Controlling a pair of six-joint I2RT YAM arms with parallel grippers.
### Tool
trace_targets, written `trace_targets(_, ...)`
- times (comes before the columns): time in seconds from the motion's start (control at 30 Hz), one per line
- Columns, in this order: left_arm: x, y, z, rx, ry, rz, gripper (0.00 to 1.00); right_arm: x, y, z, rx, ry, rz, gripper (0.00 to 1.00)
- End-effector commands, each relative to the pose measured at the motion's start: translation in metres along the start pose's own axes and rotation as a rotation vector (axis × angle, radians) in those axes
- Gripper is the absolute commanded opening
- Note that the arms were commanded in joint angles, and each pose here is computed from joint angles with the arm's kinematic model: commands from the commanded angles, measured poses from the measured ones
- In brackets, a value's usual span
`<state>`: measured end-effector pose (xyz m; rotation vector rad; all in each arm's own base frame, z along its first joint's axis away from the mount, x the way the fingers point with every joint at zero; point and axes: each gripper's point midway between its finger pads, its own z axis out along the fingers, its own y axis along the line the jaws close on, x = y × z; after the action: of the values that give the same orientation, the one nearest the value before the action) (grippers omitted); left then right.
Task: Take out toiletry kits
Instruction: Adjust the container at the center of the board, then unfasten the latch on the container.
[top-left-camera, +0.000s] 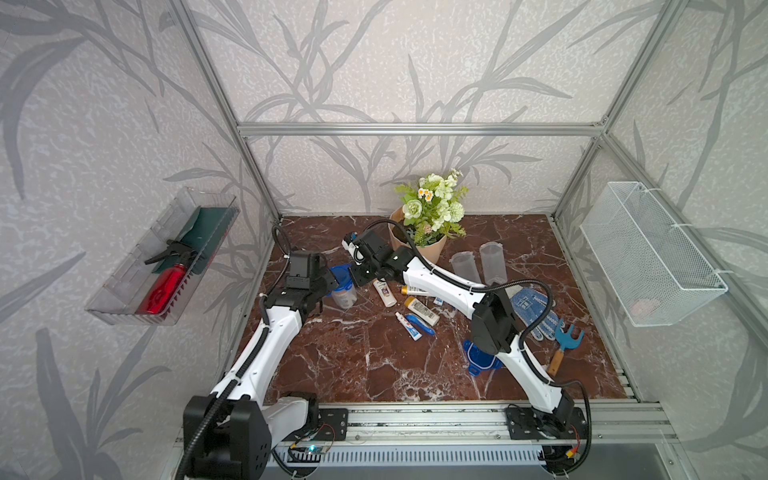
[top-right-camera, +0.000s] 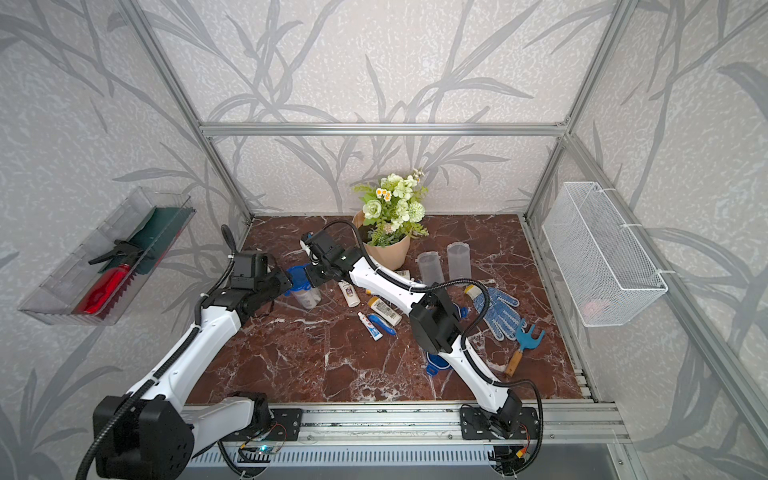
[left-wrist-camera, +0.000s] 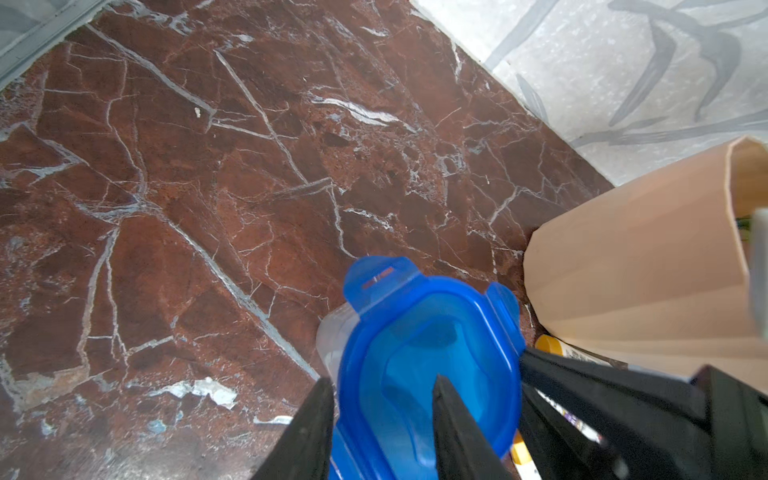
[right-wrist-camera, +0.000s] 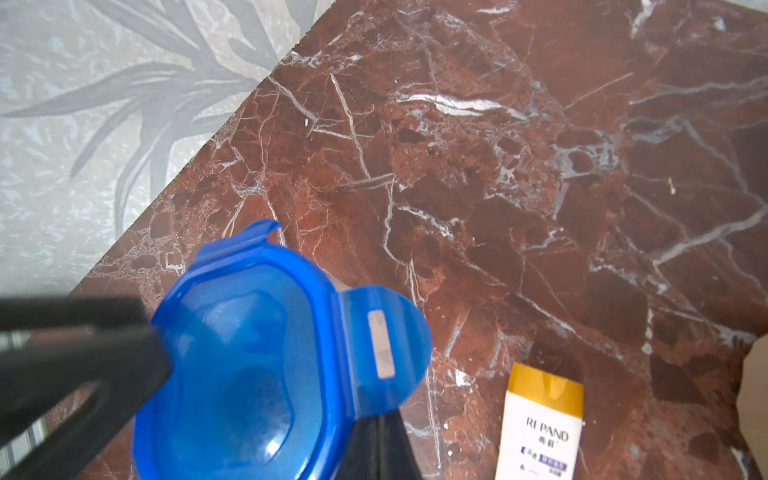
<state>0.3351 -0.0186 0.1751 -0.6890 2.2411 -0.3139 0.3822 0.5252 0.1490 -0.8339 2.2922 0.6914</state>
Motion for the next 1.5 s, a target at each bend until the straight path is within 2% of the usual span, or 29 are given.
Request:
trace_targets(0.0,0.011,0.008,-0.013,-0.013,0.018,-0.008,0.39,-0.003,0.001,0.002,-0.019,0.017,-0.025,0.01)
trace_targets(0.1,0.004,0.006,-0.022,-0.008,-0.012,0.005,0.37,-0.010,0.007,0.005,-0.059,0.002,-0.034,0.02)
trace_targets(0.17,-0.003,-0.002,-0.026,0.012,-0.020,0.014,0.31,-0.013,0.009,0.004,-0.079,-0.003,-0.020,0.02)
trace_targets(0.3,-0.012,-0.017,-0.022,0.055,-0.018,0.026,0.07,-0.014,0.005,-0.010,-0.075,-0.007,0.002,0.02)
trace_targets(0.37,-0.013,-0.020,-0.017,0.069,-0.017,0.027,0.01,-0.010,-0.001,-0.017,-0.064,-0.015,0.018,0.02)
trace_targets(0.5,-0.013,-0.029,-0.005,0.088,0.013,0.033,0.00,0.000,-0.016,-0.035,-0.070,-0.070,0.087,0.04)
trace_targets(0.73,-0.016,-0.042,0.015,0.110,0.039,0.025,0.00,0.020,-0.018,-0.059,-0.166,-0.144,0.179,0.14)
trace_targets(0.83,-0.018,-0.044,0.020,0.103,0.036,0.029,0.00,0.021,-0.004,-0.059,-0.293,-0.159,0.234,0.22)
trace_targets(0.93,-0.015,-0.042,0.026,0.090,0.050,0.031,0.00,0.019,0.006,-0.056,-0.400,-0.183,0.297,0.26)
trace_targets(1.23,0.001,-0.031,0.041,0.063,0.088,0.028,0.00,0.024,0.014,-0.049,-0.496,-0.194,0.368,0.46)
trace_targets(1.47,0.015,-0.026,0.048,0.065,0.121,0.018,0.00,0.028,0.022,-0.034,-0.547,-0.166,0.409,0.47)
